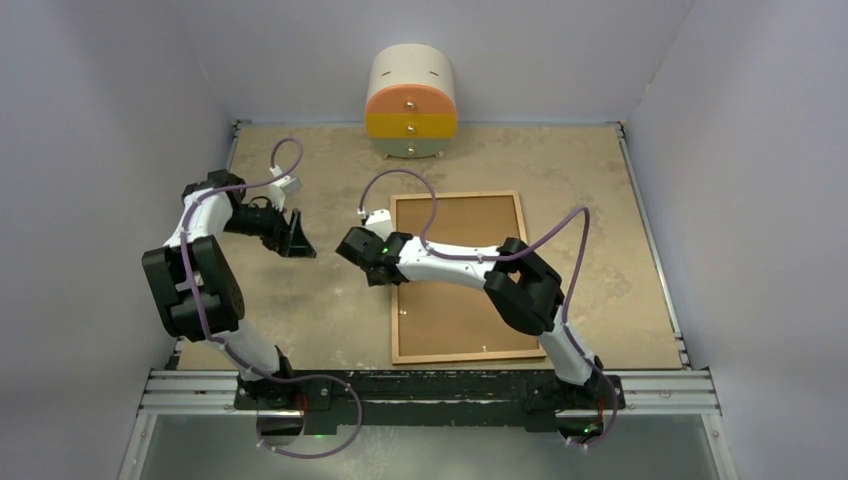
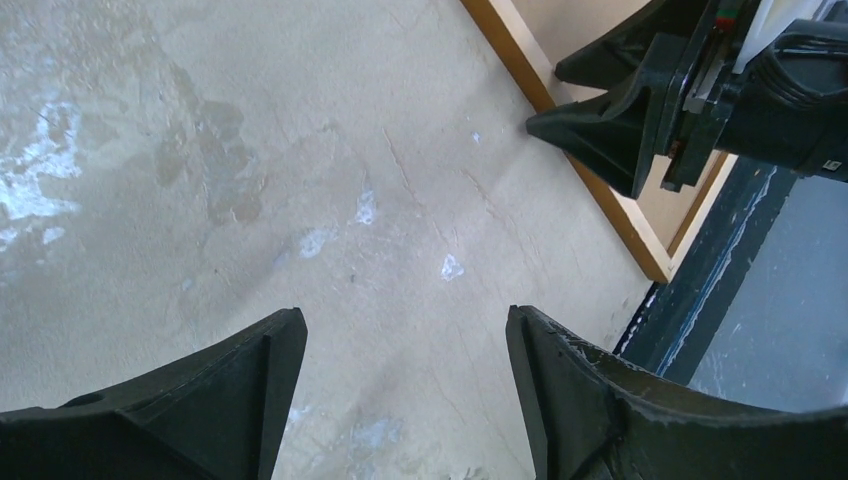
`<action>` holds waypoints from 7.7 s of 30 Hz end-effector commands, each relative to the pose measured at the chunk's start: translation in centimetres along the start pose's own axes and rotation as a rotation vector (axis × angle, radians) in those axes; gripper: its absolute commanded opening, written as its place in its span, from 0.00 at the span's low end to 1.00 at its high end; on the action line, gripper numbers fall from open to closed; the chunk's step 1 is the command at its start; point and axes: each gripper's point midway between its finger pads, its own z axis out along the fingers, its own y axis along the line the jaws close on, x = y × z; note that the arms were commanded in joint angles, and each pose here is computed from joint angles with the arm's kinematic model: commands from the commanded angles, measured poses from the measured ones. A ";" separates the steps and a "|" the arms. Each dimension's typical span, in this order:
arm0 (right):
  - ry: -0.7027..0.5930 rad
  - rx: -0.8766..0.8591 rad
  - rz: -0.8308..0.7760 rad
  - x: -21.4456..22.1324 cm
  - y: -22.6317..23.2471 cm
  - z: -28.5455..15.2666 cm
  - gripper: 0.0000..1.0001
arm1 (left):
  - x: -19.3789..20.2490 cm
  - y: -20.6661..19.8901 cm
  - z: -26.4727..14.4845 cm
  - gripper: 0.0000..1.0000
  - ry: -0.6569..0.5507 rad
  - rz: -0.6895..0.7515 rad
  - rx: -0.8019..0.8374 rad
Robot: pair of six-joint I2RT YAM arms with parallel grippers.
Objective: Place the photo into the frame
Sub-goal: Adjust the photo frame at the center of the board, then turn over the photo frame at the center of the board, then reset both arms
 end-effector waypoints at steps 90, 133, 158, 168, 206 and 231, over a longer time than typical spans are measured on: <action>-0.146 -0.538 0.800 -13.5 -17.6 -20.2 0.60 | -11.9 -14.0 4.4 0.58 -0.051 0.367 0.000; 0.214 -0.535 0.638 7.9 -17.4 -0.5 0.43 | 6.1 4.8 8.1 0.50 0.373 0.316 -0.294; 0.065 0.167 0.532 4.2 -29.5 -3.3 0.99 | -0.2 3.2 6.4 0.90 0.121 0.273 -0.362; -0.585 0.622 0.523 -1.8 -40.7 -7.6 0.99 | -7.2 7.2 2.8 0.94 -0.393 0.254 -0.684; -0.874 0.466 0.318 -3.0 -43.9 -3.9 0.99 | -5.0 7.5 3.6 0.99 -0.749 0.312 -0.911; -0.858 0.435 0.302 -3.1 -43.4 -3.4 0.99 | -4.9 7.4 3.6 1.00 -0.754 0.315 -0.909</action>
